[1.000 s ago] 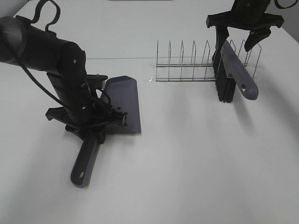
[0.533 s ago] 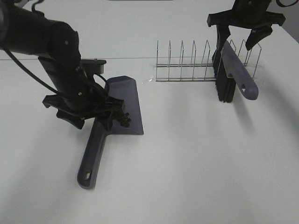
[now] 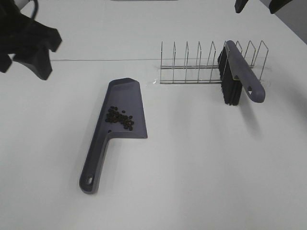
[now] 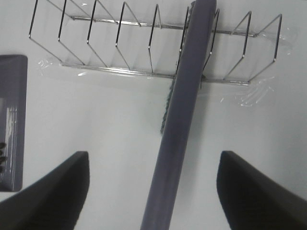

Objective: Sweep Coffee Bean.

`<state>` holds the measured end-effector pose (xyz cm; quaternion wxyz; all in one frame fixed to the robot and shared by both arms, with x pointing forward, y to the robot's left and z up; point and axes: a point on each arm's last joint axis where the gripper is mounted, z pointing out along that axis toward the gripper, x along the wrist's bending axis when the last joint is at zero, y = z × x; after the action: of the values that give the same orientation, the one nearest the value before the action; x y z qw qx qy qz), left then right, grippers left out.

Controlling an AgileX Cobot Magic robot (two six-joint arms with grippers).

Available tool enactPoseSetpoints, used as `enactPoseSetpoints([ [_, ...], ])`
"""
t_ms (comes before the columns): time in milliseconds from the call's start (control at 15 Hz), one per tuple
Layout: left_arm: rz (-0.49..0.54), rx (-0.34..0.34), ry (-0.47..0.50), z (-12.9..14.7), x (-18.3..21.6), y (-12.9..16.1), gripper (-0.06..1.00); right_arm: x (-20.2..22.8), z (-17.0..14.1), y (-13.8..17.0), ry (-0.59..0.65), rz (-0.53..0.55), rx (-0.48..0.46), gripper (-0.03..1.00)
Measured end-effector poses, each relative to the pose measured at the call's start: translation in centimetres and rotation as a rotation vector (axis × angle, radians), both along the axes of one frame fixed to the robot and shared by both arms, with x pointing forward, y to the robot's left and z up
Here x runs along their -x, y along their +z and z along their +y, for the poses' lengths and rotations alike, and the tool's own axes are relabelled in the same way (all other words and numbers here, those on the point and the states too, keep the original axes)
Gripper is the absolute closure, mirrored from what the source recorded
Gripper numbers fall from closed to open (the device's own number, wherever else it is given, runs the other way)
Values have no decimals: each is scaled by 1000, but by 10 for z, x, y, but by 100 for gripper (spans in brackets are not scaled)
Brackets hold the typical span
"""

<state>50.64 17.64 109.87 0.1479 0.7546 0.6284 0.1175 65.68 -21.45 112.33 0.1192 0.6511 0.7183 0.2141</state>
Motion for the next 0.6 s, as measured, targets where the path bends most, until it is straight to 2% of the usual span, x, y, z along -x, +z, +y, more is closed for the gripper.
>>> enactPoseSetpoints([
  [133,-18,0,6,17,31,18,29,20,-4,5,19,14,13,27],
  [267,-14,-1,16,29,56,20,29,52,-10,2,35,62,29,27],
  [400,-24,13,36,47,90,14,29,84,-16,-6,46,116,44,27],
  [600,-30,12,47,71,137,-10,29,139,-27,-31,63,222,76,27],
])
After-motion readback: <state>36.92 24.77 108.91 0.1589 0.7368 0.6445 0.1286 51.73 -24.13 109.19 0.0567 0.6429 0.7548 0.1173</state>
